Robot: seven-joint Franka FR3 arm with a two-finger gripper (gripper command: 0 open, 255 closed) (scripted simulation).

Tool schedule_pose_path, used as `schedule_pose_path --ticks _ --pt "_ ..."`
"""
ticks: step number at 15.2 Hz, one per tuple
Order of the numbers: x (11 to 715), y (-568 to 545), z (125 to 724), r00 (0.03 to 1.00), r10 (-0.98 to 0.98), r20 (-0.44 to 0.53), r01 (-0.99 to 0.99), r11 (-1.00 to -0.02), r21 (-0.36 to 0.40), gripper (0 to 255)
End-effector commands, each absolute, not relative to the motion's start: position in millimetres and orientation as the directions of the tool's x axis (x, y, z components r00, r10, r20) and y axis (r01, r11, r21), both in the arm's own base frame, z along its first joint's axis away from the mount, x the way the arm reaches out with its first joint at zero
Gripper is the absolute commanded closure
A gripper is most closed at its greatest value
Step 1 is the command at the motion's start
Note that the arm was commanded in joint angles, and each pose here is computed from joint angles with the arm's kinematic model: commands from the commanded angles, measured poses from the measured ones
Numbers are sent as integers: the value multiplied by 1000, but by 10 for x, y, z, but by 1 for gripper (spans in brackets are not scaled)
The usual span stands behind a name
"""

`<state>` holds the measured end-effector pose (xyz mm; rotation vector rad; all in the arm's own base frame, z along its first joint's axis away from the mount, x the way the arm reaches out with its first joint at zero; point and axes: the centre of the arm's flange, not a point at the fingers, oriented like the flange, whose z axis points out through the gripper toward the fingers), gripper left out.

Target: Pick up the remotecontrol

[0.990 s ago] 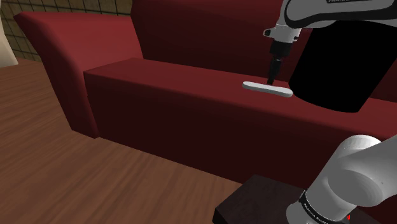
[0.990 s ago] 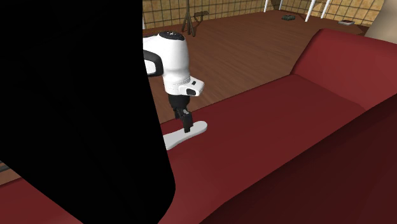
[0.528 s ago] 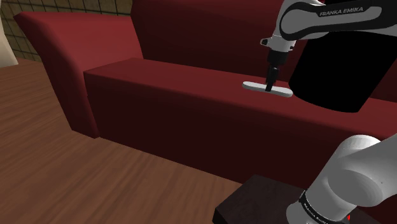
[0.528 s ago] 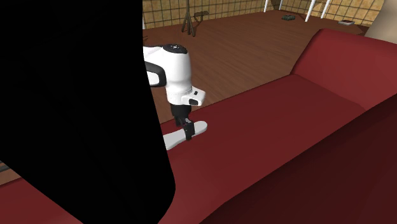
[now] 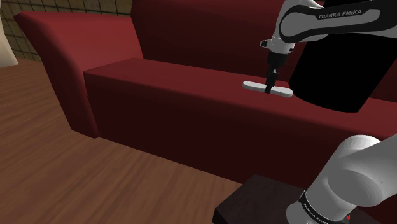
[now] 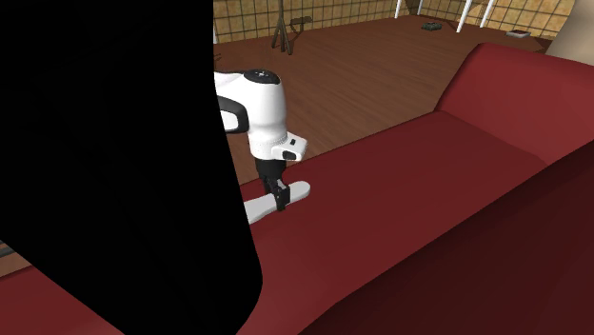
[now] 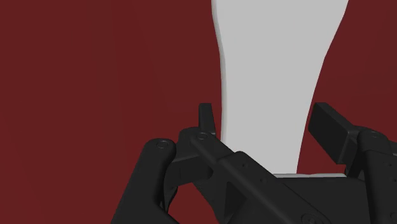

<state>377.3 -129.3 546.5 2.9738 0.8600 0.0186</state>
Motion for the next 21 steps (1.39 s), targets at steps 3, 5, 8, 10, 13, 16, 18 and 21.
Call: schedule_pose_path --ticks 3,5,8,10,13,16,18,21 --pt "3780 -1291 5453 846 534 -3 533 -845 46 255" --pt "3779 -1292 5512 846 534 -3 533 -845 46 255" --pt "3779 -1292 5670 846 534 -3 533 -845 46 255" --pt "3779 -1292 5776 846 534 -3 533 -845 46 255" --pt "3779 -1292 5934 846 534 -3 533 -845 46 255" --pt "3779 -1292 6092 846 534 -3 533 -845 46 255" --pt "3779 -1292 6198 846 534 -3 533 -845 46 255" --pt "3779 -1292 6259 846 534 -3 533 -845 46 255"
